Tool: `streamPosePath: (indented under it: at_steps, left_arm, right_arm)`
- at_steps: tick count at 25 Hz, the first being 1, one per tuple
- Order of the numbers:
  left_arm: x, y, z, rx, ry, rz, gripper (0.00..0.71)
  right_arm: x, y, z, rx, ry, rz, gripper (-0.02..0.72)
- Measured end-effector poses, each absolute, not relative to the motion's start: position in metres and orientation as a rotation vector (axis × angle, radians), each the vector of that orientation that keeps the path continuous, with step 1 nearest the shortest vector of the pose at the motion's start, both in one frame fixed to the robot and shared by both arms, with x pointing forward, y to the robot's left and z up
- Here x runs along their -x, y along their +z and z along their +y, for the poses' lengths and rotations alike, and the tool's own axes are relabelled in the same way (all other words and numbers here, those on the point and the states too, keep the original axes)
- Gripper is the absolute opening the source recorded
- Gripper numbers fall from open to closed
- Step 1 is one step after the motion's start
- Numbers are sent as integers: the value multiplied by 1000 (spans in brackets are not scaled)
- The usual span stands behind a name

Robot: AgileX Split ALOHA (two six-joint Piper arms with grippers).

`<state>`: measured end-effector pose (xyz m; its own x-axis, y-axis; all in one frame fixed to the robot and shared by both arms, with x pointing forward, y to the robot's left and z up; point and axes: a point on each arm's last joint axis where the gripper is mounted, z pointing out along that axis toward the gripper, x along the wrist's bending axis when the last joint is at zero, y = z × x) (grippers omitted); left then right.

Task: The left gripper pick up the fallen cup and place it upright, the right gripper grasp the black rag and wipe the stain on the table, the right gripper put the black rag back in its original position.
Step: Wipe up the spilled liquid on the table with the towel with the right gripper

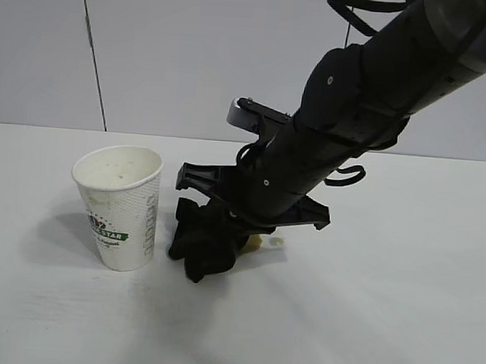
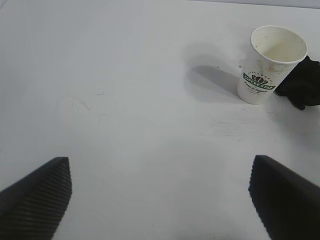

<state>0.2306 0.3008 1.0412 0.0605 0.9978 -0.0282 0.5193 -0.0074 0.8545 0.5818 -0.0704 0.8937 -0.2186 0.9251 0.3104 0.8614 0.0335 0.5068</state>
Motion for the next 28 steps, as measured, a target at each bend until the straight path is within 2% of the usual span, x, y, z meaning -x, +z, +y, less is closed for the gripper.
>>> streamPosePath:
  at_steps: [5, 12, 23, 28]
  left_arm:
    - [-231, 1041, 301, -1619, 841, 1548, 694]
    - [-231, 1041, 301, -1619, 841, 1548, 694]
    - [-231, 1041, 301, -1619, 841, 1548, 694]
    - [-231, 1041, 301, -1619, 841, 1548, 694]
  right_arm:
    - [-586, 893, -79, -1890, 908, 2188, 29]
    - [-597, 888, -116, -1981, 767, 2195, 29]
    - [-614, 915, -171, -2030, 735, 2085, 29]
    - [-609, 915, -162, -2065, 737, 2093, 29]
